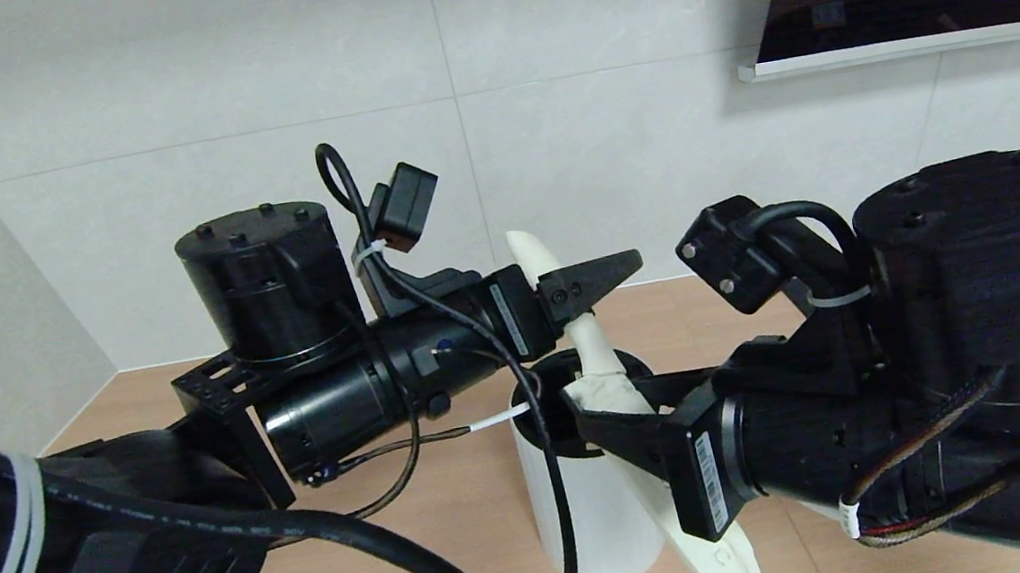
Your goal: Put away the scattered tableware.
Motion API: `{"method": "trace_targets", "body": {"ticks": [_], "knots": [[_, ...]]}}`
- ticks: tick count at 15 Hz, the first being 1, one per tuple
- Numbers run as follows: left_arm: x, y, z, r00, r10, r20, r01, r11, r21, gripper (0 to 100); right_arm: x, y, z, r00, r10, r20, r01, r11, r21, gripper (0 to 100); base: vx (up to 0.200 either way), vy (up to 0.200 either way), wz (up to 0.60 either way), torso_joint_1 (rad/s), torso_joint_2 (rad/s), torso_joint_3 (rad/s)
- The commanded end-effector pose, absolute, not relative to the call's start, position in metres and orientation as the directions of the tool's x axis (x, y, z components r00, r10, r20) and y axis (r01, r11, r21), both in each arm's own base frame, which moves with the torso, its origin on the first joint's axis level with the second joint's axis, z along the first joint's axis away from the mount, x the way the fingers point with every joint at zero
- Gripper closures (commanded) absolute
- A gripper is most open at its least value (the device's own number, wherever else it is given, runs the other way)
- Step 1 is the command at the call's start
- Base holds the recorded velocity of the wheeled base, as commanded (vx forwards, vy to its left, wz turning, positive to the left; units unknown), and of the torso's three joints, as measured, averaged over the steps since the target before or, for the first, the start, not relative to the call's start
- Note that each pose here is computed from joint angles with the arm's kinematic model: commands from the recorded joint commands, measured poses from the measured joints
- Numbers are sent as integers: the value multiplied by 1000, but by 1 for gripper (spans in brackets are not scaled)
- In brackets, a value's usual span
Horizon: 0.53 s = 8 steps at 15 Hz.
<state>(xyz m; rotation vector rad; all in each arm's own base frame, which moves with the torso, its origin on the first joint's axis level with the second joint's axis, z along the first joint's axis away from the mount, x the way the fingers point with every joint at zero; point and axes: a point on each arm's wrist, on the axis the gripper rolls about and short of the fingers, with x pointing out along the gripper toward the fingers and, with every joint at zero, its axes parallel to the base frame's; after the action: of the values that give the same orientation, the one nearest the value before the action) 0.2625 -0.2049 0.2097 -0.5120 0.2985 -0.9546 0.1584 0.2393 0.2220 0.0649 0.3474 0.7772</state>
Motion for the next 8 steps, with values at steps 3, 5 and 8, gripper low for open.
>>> {"method": "trace_targets", "body": {"ticks": [3,5,8], "knots": [[261,-204,213,556,-831,-3,701,470,-536,0,159,239,223,663,695,-278,-672,716,186,100,0,0,0,0,0,0],[261,-205,212,553,-833,-7,701,470,-537,0,159,238,223,667,692,-277,-668,720,190,100,0,0,0,0,0,0],[259,-207,211,553,-833,-10,700,471,-537,0,160,238,224,669,692,-271,-661,721,209,100,0,0,0,0,0,0]]}}
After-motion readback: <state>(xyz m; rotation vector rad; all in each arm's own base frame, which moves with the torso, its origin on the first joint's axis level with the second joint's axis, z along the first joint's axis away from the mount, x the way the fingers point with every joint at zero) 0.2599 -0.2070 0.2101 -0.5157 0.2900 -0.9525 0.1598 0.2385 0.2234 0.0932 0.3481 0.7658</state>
